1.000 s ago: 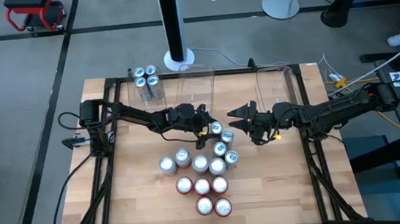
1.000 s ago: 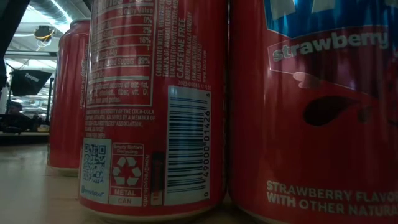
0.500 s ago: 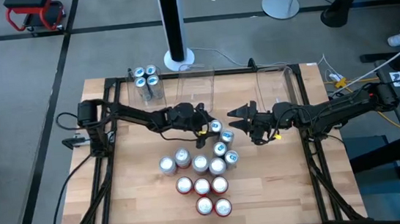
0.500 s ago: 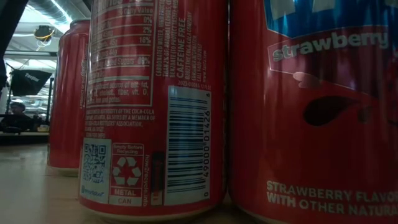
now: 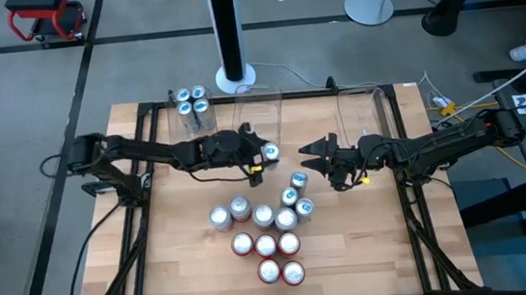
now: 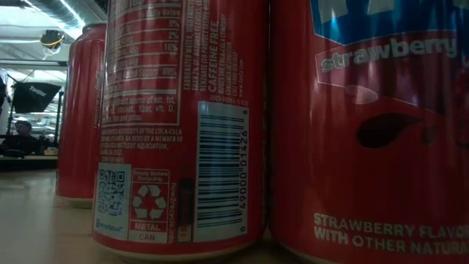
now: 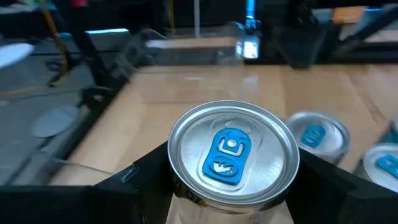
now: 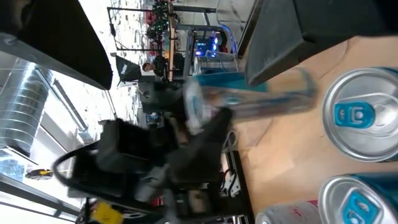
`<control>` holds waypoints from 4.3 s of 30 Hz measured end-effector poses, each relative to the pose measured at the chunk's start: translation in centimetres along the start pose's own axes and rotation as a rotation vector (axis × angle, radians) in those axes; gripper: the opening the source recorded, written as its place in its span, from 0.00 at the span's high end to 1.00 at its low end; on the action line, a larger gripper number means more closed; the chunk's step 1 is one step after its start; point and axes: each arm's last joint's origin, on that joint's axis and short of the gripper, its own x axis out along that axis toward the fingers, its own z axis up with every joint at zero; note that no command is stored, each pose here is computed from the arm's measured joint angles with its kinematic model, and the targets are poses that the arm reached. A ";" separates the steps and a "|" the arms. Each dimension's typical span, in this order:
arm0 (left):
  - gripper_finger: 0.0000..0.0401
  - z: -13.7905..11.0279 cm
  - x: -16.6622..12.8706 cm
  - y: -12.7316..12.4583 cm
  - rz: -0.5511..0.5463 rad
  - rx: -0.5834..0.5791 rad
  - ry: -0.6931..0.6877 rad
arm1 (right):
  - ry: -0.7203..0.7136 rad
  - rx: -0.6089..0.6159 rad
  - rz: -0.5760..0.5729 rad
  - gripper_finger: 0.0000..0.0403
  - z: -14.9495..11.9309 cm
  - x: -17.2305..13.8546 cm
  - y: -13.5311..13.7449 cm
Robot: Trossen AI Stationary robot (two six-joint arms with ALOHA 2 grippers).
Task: Sort soda cans
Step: Put the blue soda can into the left transparent bin
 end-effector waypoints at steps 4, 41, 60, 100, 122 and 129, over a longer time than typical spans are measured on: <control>0.42 1.4 -2.1 0.5 0.017 -0.012 -0.021 | 0.000 0.000 0.000 0.09 0.0 0.0 0.0; 0.41 -2.3 -13.0 7.1 0.680 -0.193 0.102 | -0.001 0.001 -0.005 0.09 0.0 0.0 -0.1; 0.41 -8.6 -12.1 8.6 0.749 -0.333 0.037 | -0.001 0.002 -0.008 0.09 0.0 0.0 -0.1; 0.39 -12.4 -9.3 10.4 0.775 -0.390 0.082 | -0.001 0.002 -0.007 0.09 0.0 0.0 -0.1; 0.16 -9.0 -11.9 10.5 0.781 -0.327 0.000 | -0.001 0.002 -0.006 0.09 0.0 0.0 -0.1; 0.16 -8.0 -13.9 9.3 0.730 -0.308 0.095 | -0.001 0.004 -0.006 0.09 0.0 0.0 -0.1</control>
